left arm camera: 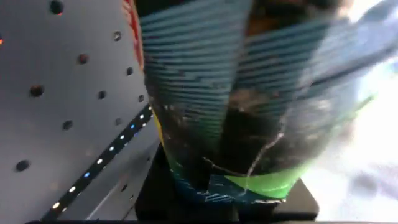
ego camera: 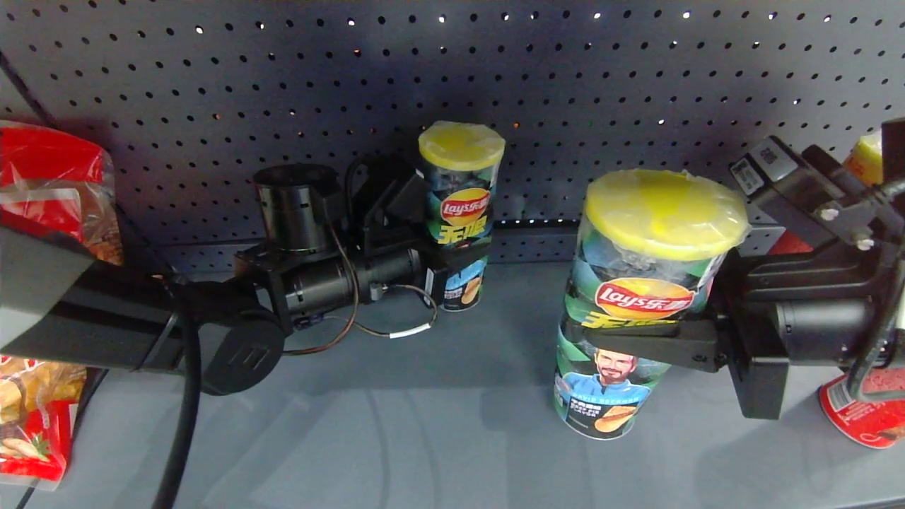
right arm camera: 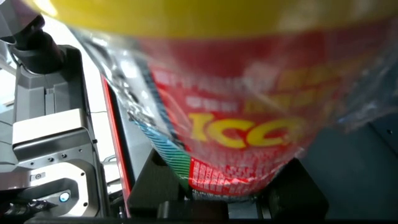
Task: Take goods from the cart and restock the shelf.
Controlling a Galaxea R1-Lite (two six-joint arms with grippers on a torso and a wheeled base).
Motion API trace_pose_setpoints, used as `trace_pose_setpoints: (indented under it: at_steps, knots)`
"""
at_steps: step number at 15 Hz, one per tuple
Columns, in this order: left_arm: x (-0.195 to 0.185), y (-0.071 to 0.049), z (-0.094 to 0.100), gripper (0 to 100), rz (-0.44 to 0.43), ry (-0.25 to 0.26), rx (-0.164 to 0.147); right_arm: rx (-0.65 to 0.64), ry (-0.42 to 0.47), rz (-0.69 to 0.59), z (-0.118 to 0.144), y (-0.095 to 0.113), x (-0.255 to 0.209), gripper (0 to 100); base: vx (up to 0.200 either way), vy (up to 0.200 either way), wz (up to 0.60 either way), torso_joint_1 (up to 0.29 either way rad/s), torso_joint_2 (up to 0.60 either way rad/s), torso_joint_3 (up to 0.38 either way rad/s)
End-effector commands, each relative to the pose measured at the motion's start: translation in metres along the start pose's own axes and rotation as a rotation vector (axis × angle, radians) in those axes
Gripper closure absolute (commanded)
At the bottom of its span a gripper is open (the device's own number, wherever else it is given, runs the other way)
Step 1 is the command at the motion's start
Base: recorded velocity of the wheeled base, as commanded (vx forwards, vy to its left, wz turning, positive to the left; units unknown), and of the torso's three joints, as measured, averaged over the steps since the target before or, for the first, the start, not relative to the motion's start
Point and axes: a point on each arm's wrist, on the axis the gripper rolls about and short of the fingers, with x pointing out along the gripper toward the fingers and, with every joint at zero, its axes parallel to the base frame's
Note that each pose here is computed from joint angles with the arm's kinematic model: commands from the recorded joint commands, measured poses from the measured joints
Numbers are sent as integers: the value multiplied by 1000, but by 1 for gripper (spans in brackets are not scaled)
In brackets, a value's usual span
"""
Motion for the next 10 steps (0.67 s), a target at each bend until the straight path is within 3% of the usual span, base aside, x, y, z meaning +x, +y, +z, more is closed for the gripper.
trace_pose_setpoints:
  at_steps: [1, 2, 4, 10]
  knots:
    - [-16, -11, 15, 100, -12, -28, 12, 2, 1, -10, -1, -2, -1, 100, 0, 0, 0, 0, 0, 0]
    - [-23, -16, 19, 100, -21, -32, 14, 4, 2, -16, -1, -3, -2, 100, 0, 0, 0, 0, 0, 0]
    - [-52, -42, 32, 100, -66, -49, 18, 10, 9, -18, -2, -5, 0, 100, 0, 0, 0, 0, 0, 0]
    - [-114, -69, 27, 100, -91, -25, 7, 54, 51, -110, -13, -24, -3, 100, 0, 0, 0, 0, 0, 0]
